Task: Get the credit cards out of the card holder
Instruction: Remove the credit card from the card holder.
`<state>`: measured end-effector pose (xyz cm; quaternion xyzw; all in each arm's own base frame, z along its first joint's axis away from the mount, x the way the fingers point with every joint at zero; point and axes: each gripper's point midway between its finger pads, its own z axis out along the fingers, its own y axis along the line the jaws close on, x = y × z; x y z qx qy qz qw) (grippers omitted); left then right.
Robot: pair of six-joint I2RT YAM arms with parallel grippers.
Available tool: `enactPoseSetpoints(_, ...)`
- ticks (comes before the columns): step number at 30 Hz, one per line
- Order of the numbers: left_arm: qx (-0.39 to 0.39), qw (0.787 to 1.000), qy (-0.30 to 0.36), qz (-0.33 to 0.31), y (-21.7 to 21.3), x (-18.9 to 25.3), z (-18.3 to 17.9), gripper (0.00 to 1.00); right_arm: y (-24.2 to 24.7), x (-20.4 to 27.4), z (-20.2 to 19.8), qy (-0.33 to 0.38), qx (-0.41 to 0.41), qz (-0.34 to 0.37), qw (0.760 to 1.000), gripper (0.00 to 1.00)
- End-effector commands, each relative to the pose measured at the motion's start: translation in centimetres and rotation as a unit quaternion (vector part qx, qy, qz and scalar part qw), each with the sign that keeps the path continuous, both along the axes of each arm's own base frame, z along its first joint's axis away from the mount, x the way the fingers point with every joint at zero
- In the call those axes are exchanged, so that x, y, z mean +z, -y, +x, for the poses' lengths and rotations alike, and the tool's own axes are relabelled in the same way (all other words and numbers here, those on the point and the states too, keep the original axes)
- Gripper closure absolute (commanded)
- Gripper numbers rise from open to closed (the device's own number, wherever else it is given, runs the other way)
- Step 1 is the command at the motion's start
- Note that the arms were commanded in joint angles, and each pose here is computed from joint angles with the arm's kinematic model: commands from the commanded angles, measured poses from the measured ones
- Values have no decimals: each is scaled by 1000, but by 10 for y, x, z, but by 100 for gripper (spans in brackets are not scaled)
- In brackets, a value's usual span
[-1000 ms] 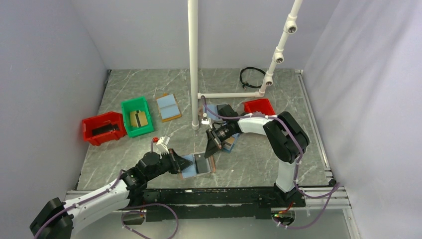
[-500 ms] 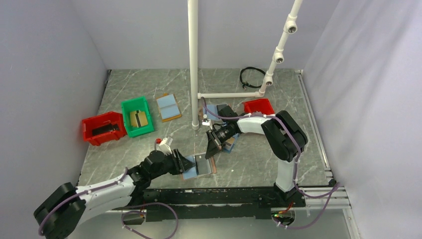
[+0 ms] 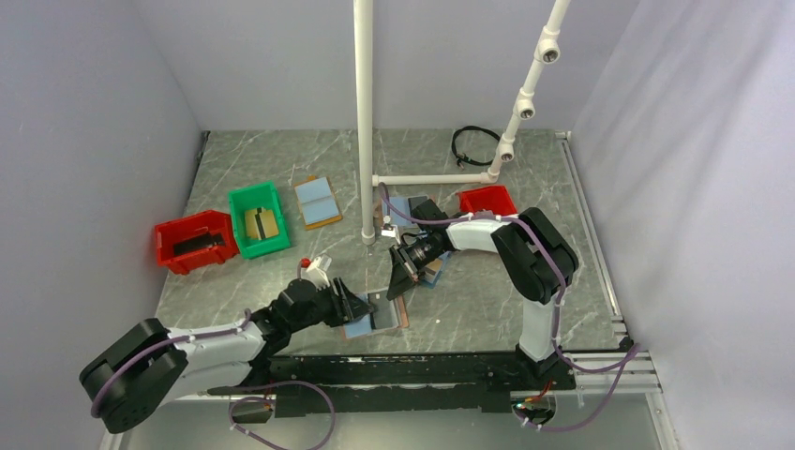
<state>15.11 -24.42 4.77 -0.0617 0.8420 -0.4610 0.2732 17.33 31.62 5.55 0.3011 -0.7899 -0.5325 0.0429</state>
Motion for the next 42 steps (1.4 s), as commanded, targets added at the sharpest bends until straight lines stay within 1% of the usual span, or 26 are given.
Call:
enactPoseSetpoints(1, -4, 999, 17, -38, 12, 21, 8, 51, -6, 10, 5, 0, 6, 30, 1000, 100)
enactPoseSetpoints(6, -6, 999, 8, -49, 16, 20, 7, 53, -6, 10, 4, -5, 6, 32, 999, 100)
enactPoseSetpoints(12, -16, 998, 4, -62, 23, 19, 8, 60, -6, 9, 4, -11, 6, 31, 999, 100)
enactPoseSetpoints(13, -17, 998, 3, -63, 24, 18, 8, 66, -6, 9, 3, -12, 7, 31, 999, 100)
enactPoseSetpoints(16, -20, 998, 0, -65, 26, 16, 8, 74, -5, 6, 4, -12, 6, 26, 1000, 100)
enactPoseSetpoints(18, -22, 997, 1, -70, 26, 17, 8, 84, -5, 4, 4, -13, 6, 23, 1000, 100)
enactPoseSetpoints(20, -25, 997, 4, -75, 27, 19, 8, 97, -5, 3, 4, -12, 6, 20, 1000, 100)
enactPoseSetpoints(21, -25, 997, 4, -75, 27, 19, 8, 100, -4, 2, 4, -12, 6, 18, 1000, 100)
enactPoseSetpoints(26, -16, 998, -3, -69, 22, 16, 9, 100, -4, 2, 6, -8, 7, 16, 1000, 100)
enactPoseSetpoints(28, -14, 998, -4, -63, 20, 16, 8, 100, -2, 2, 8, -4, 6, 13, 1000, 88)
enactPoseSetpoints(30, -10, 998, -8, -58, 17, 14, 7, 100, 0, 4, 10, 4, 6, 12, 1000, 82)
enactPoseSetpoints(31, -8, 998, -8, -55, 15, 13, 7, 100, 0, 5, 11, 9, 5, 12, 1000, 81)
enactPoseSetpoints(35, 0, 999, -15, -41, 9, 10, 5, 100, 3, 9, 18, 40, 2, 5, 999, 78)
enactPoseSetpoints(37, 2, 999, -16, -38, 7, 10, 4, 100, 5, 10, 23, 64, 3, 1, 998, 77)
enactPoseSetpoints(42, 9, 999, -24, -31, 2, 8, 2, 100, 8, 13, 30, 98, -3, -5, 995, 77)
